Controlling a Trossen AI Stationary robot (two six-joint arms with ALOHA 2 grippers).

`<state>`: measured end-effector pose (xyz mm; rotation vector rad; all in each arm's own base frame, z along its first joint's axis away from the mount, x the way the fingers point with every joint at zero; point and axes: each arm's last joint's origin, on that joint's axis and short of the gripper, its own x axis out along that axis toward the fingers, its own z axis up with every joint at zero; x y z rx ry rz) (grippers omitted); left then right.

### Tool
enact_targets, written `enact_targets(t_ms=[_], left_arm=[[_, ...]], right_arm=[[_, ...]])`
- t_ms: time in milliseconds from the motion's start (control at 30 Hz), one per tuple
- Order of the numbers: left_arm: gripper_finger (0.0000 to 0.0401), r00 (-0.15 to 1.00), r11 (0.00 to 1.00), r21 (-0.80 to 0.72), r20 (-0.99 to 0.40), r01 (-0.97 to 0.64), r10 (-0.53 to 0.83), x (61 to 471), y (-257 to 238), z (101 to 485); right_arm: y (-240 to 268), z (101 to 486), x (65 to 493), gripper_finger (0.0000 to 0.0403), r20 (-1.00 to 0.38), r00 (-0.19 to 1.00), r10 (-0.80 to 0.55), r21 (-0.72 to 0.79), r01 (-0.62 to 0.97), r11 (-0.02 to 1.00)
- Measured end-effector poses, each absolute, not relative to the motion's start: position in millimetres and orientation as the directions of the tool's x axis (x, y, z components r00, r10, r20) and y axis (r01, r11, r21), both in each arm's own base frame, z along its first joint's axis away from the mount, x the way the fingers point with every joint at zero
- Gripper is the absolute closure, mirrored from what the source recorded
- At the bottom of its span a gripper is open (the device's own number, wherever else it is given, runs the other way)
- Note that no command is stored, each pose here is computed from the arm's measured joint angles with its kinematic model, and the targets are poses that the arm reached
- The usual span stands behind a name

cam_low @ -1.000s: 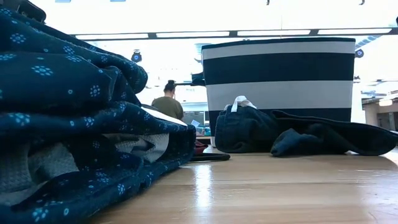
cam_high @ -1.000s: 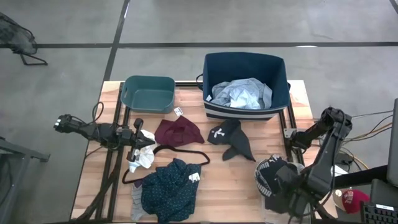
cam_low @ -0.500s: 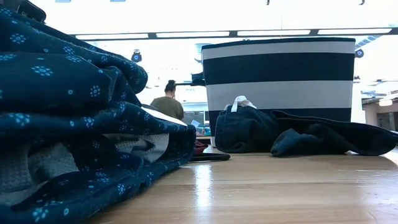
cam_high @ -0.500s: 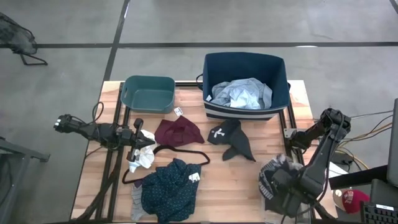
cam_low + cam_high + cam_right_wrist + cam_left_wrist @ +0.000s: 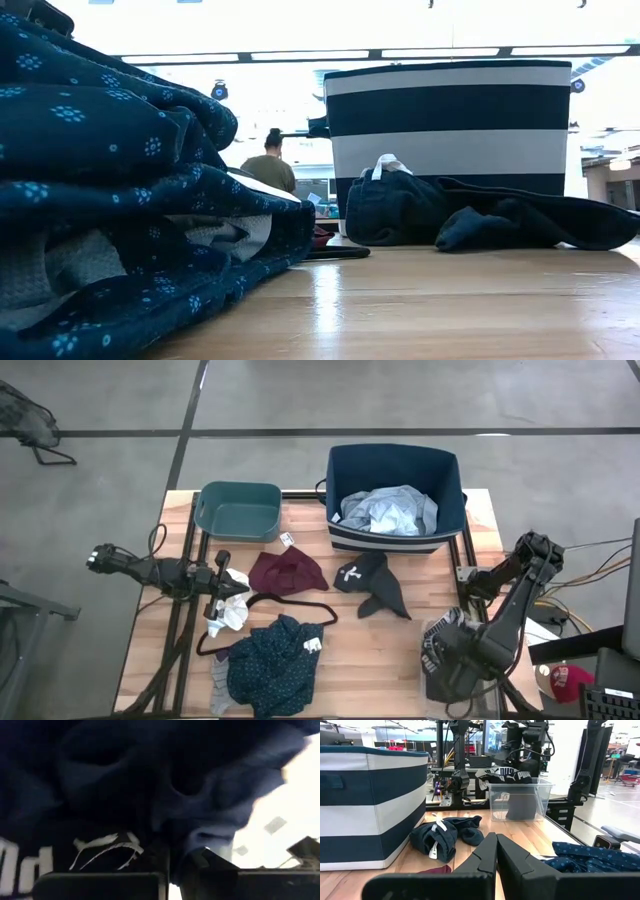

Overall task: Pick & Place Cloths
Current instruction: Put the black boxer shorts into the transparent bin

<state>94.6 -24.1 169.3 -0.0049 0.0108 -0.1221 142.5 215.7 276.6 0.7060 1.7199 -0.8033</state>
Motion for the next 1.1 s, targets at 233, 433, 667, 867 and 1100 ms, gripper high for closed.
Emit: enact_targets(t_ms=[233, 433, 667, 867, 1100], left_arm=[[0.0387, 0.992, 0.993, -0.006, -0.011, 0.122, -0.122, 94.6, -24.1, 169.3], [0.0387, 0.992, 0.993, -0.006, -0.010, 0.122, -0.122, 94.6, -24.1, 169.3], [0.0387, 0.992, 0.993, -0.006, -0.010, 0.122, -0.122, 94.6, -24.1, 169.4], [0.0387, 0.992, 0.993, -0.005, -0.011, 0.122, -0.122, 94.6, -24.1, 169.2], [0.0387, 0.993, 0.993, -0.005, -0.011, 0.122, -0.122, 94.7, -24.1, 169.3]], right_arm=[[210.8, 279.2, 139.2, 0.0341, -0.957, -0.287, 0.042, -0.208, 0.779, 0.591], [211.1, 281.8, 140.8, 0.0281, -0.959, -0.279, 0.056, -0.194, 0.783, 0.591], [211.0, 286.1, 143.7, 0.0221, -0.962, -0.265, 0.072, -0.172, 0.788, 0.590], [206.9, 290.1, 152.3, 0.0194, -0.972, -0.225, 0.075, -0.133, 0.781, 0.611], [203.4, 301.6, 166.1, 0.0181, -0.985, -0.135, 0.106, -0.044, 0.795, 0.605]])
